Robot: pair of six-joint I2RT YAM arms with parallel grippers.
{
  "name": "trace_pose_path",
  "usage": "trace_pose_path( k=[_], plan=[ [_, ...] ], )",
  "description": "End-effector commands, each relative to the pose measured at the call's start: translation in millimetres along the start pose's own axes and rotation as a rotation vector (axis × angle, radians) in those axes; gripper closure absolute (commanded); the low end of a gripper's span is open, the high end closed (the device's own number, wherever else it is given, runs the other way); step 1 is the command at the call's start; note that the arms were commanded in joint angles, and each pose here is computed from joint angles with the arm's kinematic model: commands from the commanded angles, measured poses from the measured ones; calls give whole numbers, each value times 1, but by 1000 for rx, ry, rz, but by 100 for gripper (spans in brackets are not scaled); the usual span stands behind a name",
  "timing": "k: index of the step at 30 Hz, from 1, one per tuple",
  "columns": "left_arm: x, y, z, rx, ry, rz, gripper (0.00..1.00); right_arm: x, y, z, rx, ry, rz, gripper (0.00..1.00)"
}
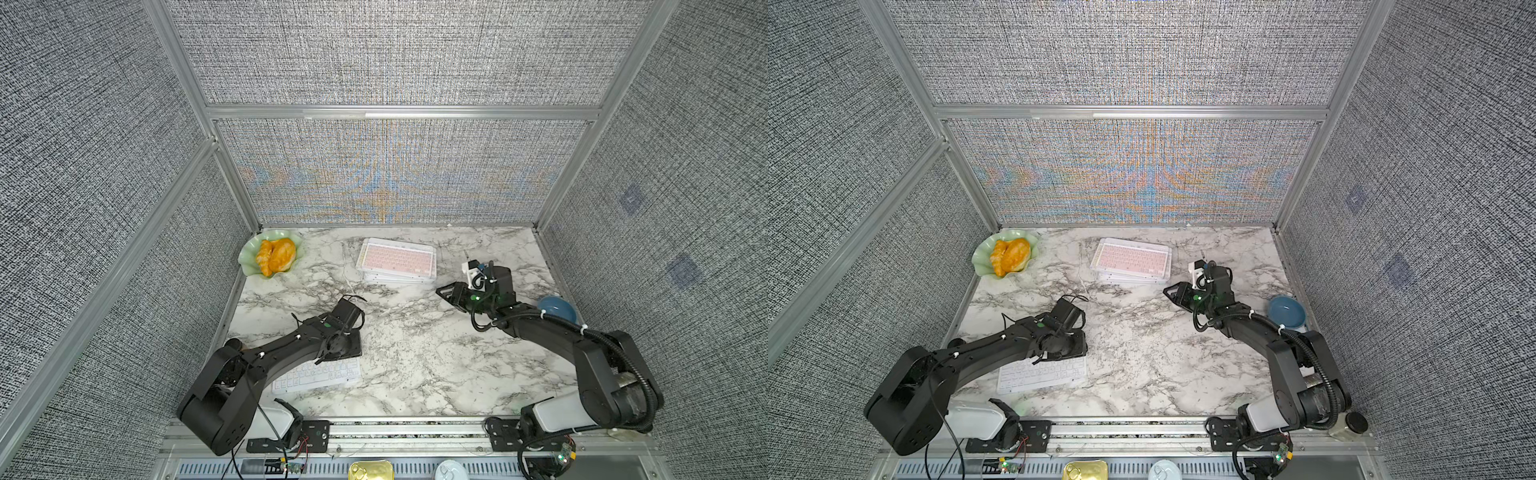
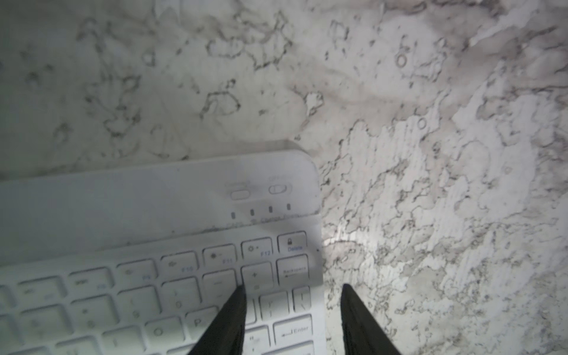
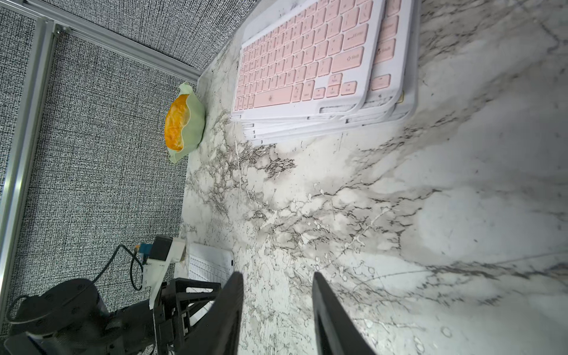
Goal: Stack the numeric keypads
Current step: Move the numeric keypad to the center of the board.
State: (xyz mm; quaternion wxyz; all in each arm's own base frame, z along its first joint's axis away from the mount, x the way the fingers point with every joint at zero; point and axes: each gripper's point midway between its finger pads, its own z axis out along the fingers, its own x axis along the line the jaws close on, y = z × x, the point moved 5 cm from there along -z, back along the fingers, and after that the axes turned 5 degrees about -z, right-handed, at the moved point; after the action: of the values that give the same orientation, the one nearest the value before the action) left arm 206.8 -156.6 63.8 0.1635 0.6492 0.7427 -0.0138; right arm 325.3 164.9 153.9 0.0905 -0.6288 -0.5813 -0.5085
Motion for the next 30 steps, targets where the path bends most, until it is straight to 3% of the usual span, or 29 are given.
trace_pose_path(
  k=[1, 17, 30],
  plan=[
    [-11, 1, 9, 15, -50, 35, 49, -2, -2, -3, 3, -21, -7, 60],
    [-86, 21, 41, 20, -169, 146, 49, 2, -8, -30, -33, -91, -33, 60],
    [-175, 27, 68, 9, -328, 232, 50, -2, -16, -58, -68, -183, -60, 59]
  ],
)
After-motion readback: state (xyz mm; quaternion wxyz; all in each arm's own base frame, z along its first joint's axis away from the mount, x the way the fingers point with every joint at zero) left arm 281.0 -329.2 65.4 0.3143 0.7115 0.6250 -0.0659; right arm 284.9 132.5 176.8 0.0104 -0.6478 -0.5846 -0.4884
